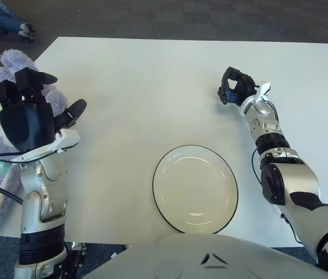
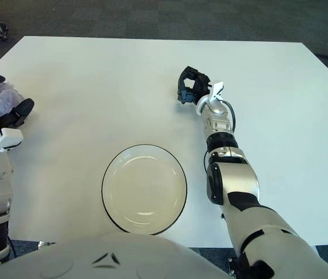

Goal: Put the doll into the plate.

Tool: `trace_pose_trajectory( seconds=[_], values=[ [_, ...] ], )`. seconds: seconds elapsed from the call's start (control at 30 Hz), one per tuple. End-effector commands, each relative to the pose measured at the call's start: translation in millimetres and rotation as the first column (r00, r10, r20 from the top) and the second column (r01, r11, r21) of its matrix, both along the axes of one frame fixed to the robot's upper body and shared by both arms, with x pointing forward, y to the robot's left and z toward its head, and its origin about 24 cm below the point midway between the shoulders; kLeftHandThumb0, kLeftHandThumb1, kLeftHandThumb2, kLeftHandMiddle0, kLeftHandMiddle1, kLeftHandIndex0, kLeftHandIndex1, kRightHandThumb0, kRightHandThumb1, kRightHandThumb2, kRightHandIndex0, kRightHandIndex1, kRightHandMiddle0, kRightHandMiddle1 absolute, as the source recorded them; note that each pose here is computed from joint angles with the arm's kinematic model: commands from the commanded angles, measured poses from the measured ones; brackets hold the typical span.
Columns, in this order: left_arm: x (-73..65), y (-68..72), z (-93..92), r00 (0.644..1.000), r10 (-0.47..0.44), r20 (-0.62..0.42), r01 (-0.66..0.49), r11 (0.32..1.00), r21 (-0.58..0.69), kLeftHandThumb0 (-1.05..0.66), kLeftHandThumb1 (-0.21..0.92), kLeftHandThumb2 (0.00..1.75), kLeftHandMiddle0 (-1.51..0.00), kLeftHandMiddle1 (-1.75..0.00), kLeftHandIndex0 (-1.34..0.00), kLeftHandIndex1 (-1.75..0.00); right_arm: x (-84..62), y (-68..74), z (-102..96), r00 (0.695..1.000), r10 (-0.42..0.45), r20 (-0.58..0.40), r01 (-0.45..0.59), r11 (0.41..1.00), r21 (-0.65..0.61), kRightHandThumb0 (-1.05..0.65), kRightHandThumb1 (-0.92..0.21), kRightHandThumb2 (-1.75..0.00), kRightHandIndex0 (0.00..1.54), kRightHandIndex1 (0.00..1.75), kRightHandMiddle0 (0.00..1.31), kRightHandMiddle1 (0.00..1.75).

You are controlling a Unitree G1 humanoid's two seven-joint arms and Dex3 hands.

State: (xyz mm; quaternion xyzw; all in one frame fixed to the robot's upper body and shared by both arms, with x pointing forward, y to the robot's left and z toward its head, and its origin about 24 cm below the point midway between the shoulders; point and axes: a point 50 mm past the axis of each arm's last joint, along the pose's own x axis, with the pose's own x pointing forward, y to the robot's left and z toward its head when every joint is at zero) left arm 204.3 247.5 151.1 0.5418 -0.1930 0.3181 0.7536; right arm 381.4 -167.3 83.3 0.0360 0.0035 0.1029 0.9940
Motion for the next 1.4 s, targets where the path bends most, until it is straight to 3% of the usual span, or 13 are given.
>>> trace_pose_trajectory(
  seconds=[0.0, 0.3, 0.53, 0.8, 0.97, 1.13, 1.37],
  values=[
    [-1.8, -6.5, -0.6, 1.0, -0.006, -0.021, 0.006, 1.0, 0.018, -0.82, 0.92, 0.56, 0.0, -1.69, 0.0, -1.53, 6.3, -0.6, 14.7, 0.999, 0.014, 0.043, -0.013, 1.0, -0.023, -0.5, -0.28, -1.37, 1.33, 1.75, 0.65, 1.75],
    [-8.8, -21.3, -2.6, 0.998, -0.07, -0.004, 0.07, 0.997, -0.031, -0.78, 0.89, 0.52, 0.0, -1.74, 0.0, -1.48, 8.7, 2.1, 15.6, 0.999, 0.04, 0.031, -0.04, 0.999, -0.014, -0.49, -0.29, -1.35, 1.33, 1.75, 0.64, 1.75],
    [-12.0, -25.0, -2.1, 0.996, -0.093, 0.0, 0.093, 0.994, -0.048, -0.77, 0.87, 0.52, 0.0, -1.75, 0.0, -1.49, 9.8, 4.2, 14.9, 0.999, 0.048, 0.023, -0.048, 0.999, -0.013, -0.49, -0.29, -1.35, 1.33, 1.75, 0.63, 1.75],
    [-27.7, -30.1, 8.4, 0.997, -0.082, 0.015, 0.082, 0.997, -0.009, -0.77, 0.84, 0.52, 0.0, -1.71, 0.0, -1.5, 10.6, 7.4, 14.3, 0.997, 0.069, 0.017, -0.069, 0.998, -0.014, -0.5, -0.28, -1.37, 1.33, 1.75, 0.65, 1.75],
    [-42.1, -29.0, 13.9, 0.994, 0.065, -0.088, -0.056, 0.993, 0.101, -0.86, 0.91, 0.48, 0.0, -1.24, 0.0, -1.27, 11.9, 13.3, 15.3, 0.997, 0.081, 0.015, -0.081, 0.997, -0.004, -0.5, -0.27, -1.37, 1.33, 1.75, 0.65, 1.75],
    [-46.3, -28.0, 14.9, 0.968, 0.162, -0.191, -0.142, 0.983, 0.117, -0.88, 0.92, 0.43, 0.0, -0.99, 0.0, -1.07, 12.6, 15.1, 15.9, 0.996, 0.085, 0.013, -0.085, 0.996, -0.001, -0.5, -0.27, -1.38, 1.33, 1.75, 0.66, 1.75],
    [-47.4, -18.6, 12.6, 0.877, 0.338, -0.342, -0.298, 0.94, 0.165, -0.91, 0.9, 0.33, 0.0, -0.73, 0.0, -0.85, 13.4, 19.8, 16.1, 0.995, 0.097, 0.006, -0.097, 0.995, 0.009, -0.5, -0.26, -1.38, 1.33, 1.75, 0.66, 1.75]
  ],
)
